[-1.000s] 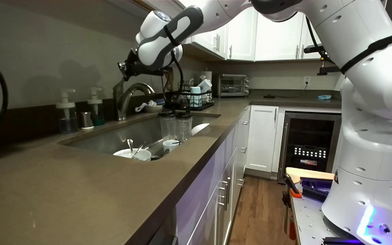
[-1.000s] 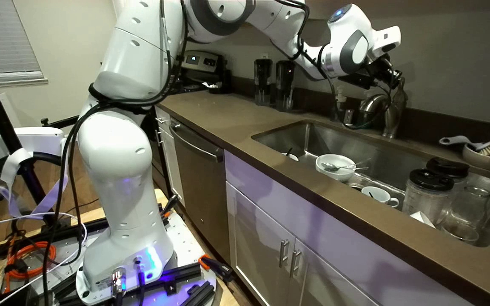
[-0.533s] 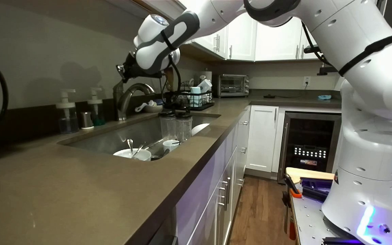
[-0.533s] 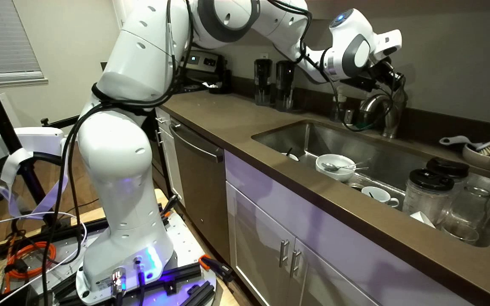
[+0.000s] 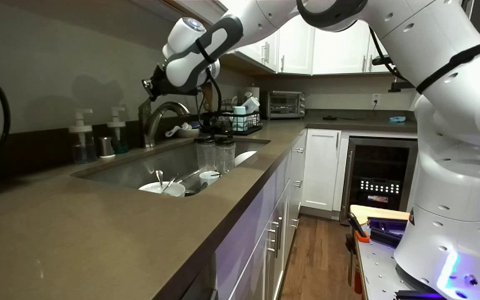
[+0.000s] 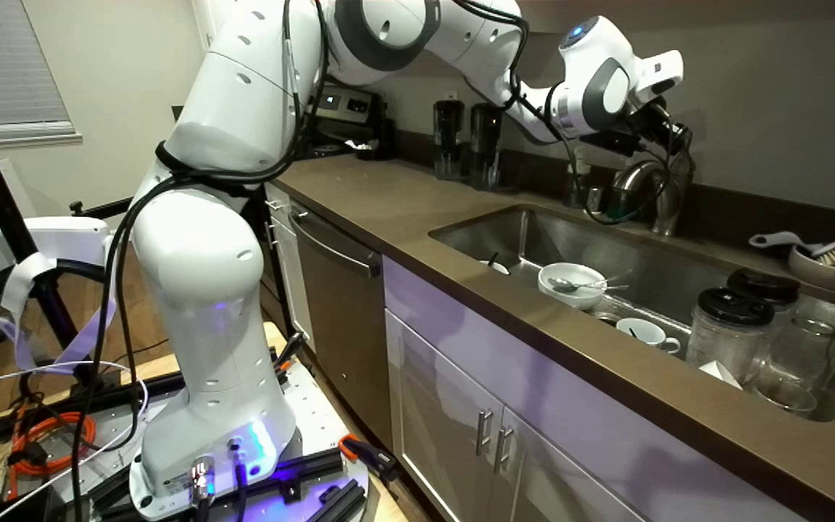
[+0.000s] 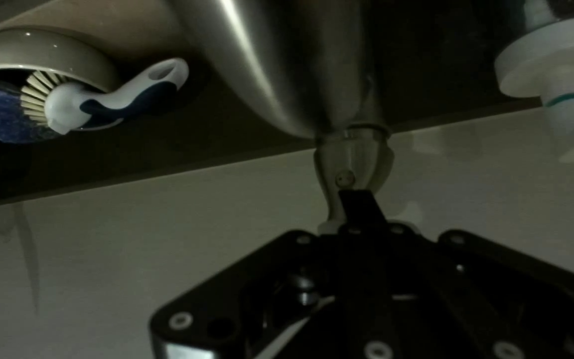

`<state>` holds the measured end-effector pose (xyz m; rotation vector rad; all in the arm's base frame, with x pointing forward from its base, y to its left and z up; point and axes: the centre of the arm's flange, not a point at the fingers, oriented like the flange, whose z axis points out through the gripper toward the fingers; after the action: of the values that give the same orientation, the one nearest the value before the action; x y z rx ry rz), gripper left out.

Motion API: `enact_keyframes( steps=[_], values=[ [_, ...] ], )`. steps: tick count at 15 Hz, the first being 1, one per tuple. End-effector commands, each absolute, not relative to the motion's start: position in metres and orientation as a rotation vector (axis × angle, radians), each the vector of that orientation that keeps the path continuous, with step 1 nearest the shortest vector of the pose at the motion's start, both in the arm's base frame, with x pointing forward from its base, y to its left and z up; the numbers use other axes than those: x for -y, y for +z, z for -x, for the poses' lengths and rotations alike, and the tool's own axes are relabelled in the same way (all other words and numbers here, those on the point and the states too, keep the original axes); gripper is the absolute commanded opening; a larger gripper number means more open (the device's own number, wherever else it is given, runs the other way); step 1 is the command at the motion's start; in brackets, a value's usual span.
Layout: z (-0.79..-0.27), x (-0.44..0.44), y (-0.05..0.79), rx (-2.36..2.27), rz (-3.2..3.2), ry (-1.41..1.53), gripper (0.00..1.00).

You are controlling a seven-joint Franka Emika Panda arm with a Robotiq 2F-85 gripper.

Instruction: Push the tap lever up

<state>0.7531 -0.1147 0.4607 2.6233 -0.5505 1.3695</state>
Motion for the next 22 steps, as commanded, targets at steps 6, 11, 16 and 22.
enact_keyframes(
  steps=[6, 11, 16, 22],
  values=[
    [-0.764, 0.125, 0.489, 0.624, -2.528, 1.453, 0.03],
    [-0.764, 0.136, 0.507, 0.679, -2.467, 1.503, 0.03],
    [-0.765, 0.150, 0.535, 0.703, -2.391, 1.566, 0.03],
    [-0.764, 0.154, 0.537, 0.732, -2.375, 1.580, 0.03]
  ],
)
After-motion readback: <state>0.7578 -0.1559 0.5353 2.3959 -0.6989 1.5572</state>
